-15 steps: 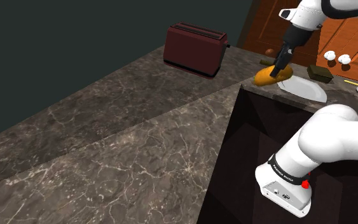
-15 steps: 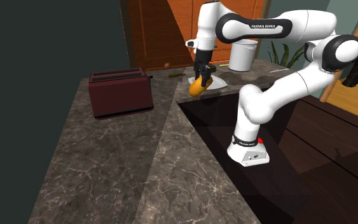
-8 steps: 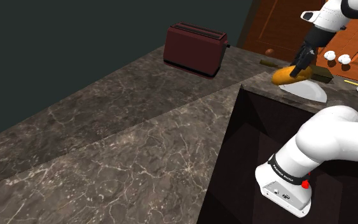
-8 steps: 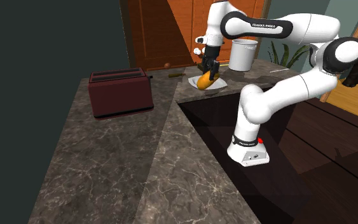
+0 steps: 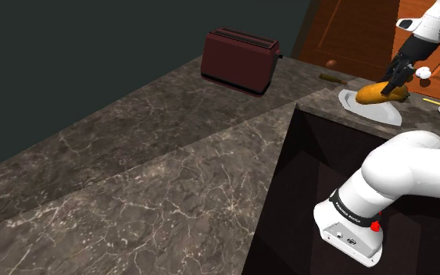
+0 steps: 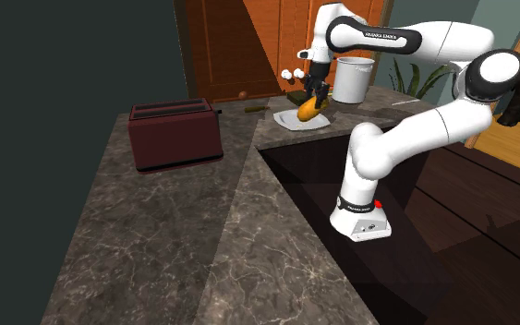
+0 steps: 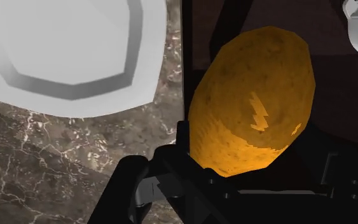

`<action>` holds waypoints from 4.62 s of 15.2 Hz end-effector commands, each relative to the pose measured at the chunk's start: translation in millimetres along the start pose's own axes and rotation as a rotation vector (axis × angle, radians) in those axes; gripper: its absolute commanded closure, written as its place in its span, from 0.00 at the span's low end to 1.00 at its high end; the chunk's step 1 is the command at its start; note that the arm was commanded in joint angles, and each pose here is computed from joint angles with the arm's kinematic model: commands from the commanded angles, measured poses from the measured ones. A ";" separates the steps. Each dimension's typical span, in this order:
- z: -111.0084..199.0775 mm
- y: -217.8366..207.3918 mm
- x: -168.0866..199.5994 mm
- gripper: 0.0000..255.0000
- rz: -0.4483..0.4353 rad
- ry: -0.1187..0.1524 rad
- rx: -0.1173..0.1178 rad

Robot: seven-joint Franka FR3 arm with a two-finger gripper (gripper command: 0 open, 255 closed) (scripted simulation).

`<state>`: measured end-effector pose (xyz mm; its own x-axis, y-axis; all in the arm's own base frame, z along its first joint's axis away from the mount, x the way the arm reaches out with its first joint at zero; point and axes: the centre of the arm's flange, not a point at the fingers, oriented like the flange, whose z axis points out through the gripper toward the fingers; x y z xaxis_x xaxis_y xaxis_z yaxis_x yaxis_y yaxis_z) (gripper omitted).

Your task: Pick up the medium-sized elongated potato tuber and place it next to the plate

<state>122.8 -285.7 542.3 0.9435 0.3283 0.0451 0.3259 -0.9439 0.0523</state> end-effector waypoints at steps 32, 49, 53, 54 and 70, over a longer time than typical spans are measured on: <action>-4.1 258.1 -352.7 1.00 -0.001 -0.001 0.000; 80.0 263.4 -369.6 1.00 -0.001 -0.001 0.000; 101.1 262.3 -370.6 1.00 -0.001 -0.001 0.000; 106.4 262.0 -370.8 1.00 -0.001 -0.001 0.000; 121.1 263.0 -367.7 0.00 -0.001 -0.001 0.000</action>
<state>-129.2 -659.3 425.5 0.9428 0.3310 0.0392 0.3282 -0.9424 0.0654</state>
